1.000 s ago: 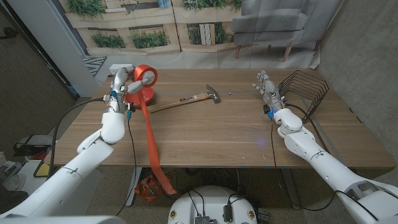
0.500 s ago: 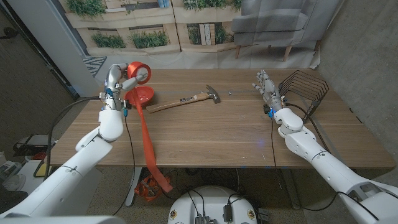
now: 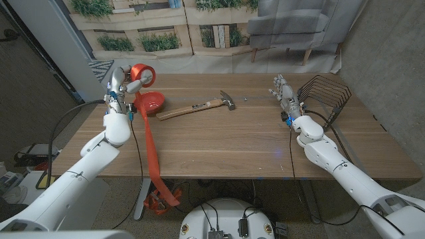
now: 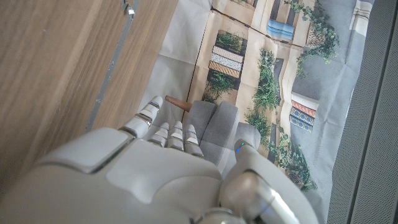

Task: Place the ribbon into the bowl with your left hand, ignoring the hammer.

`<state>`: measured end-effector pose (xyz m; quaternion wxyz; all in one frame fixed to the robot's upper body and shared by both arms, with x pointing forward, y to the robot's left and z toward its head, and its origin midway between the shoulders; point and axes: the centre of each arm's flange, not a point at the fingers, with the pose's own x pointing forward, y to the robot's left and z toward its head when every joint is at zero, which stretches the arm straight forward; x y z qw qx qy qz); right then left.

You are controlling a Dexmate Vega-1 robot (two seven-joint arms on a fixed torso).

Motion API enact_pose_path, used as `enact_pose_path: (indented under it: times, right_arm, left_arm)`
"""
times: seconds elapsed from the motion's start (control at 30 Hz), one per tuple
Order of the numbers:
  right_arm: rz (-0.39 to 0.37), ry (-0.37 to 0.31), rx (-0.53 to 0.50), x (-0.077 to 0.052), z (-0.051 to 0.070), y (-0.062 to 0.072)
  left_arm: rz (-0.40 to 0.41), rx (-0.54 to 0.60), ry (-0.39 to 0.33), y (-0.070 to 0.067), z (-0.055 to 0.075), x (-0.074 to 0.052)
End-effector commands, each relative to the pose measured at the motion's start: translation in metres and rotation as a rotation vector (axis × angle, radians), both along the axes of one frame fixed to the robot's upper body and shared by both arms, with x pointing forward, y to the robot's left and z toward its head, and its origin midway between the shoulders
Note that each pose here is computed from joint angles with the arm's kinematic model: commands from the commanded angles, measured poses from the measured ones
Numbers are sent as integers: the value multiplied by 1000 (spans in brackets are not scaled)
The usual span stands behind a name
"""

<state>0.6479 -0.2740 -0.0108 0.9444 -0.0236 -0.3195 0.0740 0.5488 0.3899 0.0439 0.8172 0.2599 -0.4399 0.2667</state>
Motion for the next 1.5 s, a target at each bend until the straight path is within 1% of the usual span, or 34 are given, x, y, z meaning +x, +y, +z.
enact_pose_path:
  times: [0.03,0.33,0.5,1.0,1.17,1.5]
  right_arm:
    - [2,1,0,0,-2,1]
    - [1,0,2,0,-3,0]
    - [0,-2,3,0,-3,-1]
    - [-2,-3,1,0,-3,-2]
    - [-1,-2,2,0,-2,-1]
    - [-5,-2,-7,1,-2,-1]
  left_arm:
    - [67,-28,5,12,9,12]
    - [95,-50,3,18,14,21]
    - [118,-62,17,21,16,27]
    - [179,-74,67,29,19,50]
    - [192,-78,81,30,18,57]
    - [216,-76,109,35,14,67]
